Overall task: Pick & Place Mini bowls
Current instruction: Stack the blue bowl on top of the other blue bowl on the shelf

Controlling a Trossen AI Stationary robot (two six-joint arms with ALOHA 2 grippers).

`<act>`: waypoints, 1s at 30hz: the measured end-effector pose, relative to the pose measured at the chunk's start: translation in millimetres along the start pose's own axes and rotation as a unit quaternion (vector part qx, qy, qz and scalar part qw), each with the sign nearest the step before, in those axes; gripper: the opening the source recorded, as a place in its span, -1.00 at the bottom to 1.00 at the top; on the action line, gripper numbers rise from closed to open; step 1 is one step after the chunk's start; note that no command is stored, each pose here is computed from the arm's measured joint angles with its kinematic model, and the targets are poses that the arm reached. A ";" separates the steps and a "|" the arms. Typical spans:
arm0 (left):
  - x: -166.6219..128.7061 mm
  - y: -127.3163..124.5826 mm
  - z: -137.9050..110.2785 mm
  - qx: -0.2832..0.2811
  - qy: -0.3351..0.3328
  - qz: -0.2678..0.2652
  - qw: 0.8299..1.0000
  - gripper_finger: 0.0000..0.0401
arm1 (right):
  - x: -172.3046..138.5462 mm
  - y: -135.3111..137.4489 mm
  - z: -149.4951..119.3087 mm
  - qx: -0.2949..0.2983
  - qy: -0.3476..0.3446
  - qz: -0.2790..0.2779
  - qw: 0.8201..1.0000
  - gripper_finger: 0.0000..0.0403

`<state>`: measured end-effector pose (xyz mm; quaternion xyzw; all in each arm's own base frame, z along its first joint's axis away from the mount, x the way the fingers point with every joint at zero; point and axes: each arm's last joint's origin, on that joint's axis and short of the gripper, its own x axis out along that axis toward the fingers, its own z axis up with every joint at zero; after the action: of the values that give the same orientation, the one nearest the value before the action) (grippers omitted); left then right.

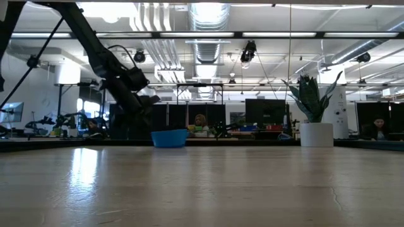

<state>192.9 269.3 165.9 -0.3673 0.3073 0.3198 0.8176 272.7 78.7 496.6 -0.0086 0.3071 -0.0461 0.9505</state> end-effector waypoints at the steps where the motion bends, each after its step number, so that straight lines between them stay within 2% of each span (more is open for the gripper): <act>1: 1.5 0.5 -0.6 -0.001 0.003 -0.002 1.000 -0.60 | 0.1 0.0 0.0 0.000 0.000 0.000 1.000 -0.72; 7: 2.7 0.7 -0.5 -0.001 0.002 -0.006 1.000 -0.62 | 0.5 0.1 -0.1 0.000 0.001 0.000 1.000 -0.72; 9: 2.2 0.6 -0.3 -0.002 0.001 -0.005 1.000 -0.68 | 0.3 0.1 -0.1 0.000 0.000 0.000 1.000 -0.72; 13: 1.8 0.9 -0.3 -0.002 0.000 0.002 1.000 -0.94 | 0.4 0.0 -0.1 0.000 0.000 0.000 1.000 -0.72; 20: -1.6 -0.5 0.1 -0.011 0.000 0.003 1.000 -0.99 | 0.5 0.0 -0.1 0.001 0.001 0.000 1.000 -0.72; 25: -24.1 -9.9 4.9 -0.004 -0.019 -0.002 1.000 -0.99 | 0.5 0.0 -0.4 0.001 0.002 0.000 1.000 -0.72; 30: -62.5 -26.1 9.8 0.012 -0.058 -0.011 0.998 -1.00 | 0.8 -0.2 -2.2 -0.003 0.011 -0.001 1.000 -0.72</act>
<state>177.1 244.8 227.8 -0.3421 0.2593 0.3276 0.8417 272.0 78.5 494.4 -0.0109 0.3174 -0.0467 0.9471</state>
